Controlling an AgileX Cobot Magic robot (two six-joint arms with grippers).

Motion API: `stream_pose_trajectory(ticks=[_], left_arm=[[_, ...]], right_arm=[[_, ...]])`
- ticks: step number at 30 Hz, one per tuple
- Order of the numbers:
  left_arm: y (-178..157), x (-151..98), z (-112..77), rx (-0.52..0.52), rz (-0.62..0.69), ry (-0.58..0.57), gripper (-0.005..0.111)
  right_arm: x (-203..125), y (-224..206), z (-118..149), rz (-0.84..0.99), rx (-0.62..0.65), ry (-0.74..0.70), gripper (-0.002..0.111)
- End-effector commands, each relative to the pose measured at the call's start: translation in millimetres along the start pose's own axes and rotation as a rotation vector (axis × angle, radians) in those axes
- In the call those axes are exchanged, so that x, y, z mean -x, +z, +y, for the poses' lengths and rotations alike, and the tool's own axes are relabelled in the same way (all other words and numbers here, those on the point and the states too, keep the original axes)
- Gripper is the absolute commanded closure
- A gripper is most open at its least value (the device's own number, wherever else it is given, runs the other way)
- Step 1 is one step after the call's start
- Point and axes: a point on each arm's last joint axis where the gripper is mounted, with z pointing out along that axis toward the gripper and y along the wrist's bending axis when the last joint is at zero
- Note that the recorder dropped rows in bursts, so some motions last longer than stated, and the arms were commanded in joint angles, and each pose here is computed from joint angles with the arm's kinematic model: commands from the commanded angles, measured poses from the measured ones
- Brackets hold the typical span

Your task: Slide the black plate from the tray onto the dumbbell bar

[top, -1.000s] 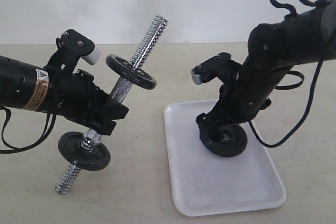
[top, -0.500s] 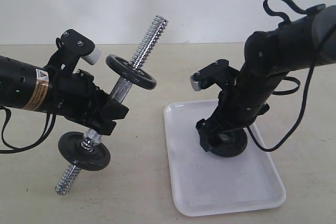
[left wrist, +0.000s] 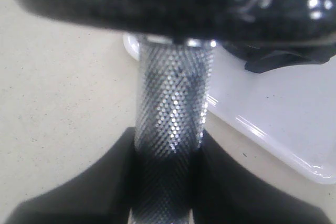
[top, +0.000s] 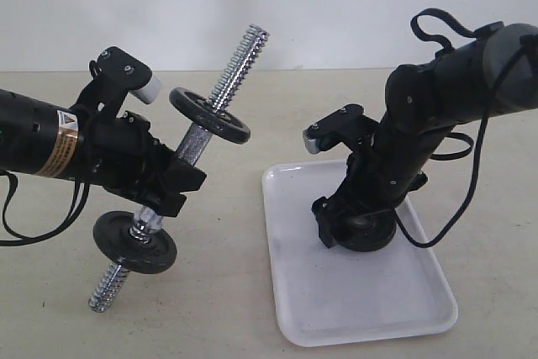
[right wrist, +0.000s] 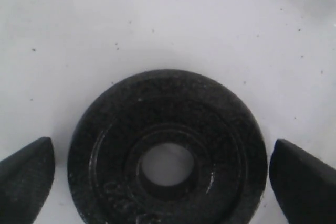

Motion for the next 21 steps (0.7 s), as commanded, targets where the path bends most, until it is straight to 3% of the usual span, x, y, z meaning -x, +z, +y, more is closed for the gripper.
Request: stream_pose_trajectory(ticks=[1,11,21], left_arm=[[-18.6,24.8,-4.7,-0.012,-0.107,0.005,0.102],[-18.6,24.8,-4.9,-0.014,-0.107,0.005,0.102],[-18.6,24.7,-4.5,-0.009,-0.107,0.005,0.102]], right_arm=[[1.2,-0.4,0.1,-0.002,-0.003,-0.018,0.003],[-8.0,27.5,0.6,0.082,0.017,-0.015,0.003],[-11.7,27.9,1.0,0.122,0.023,-0.026,0.003]])
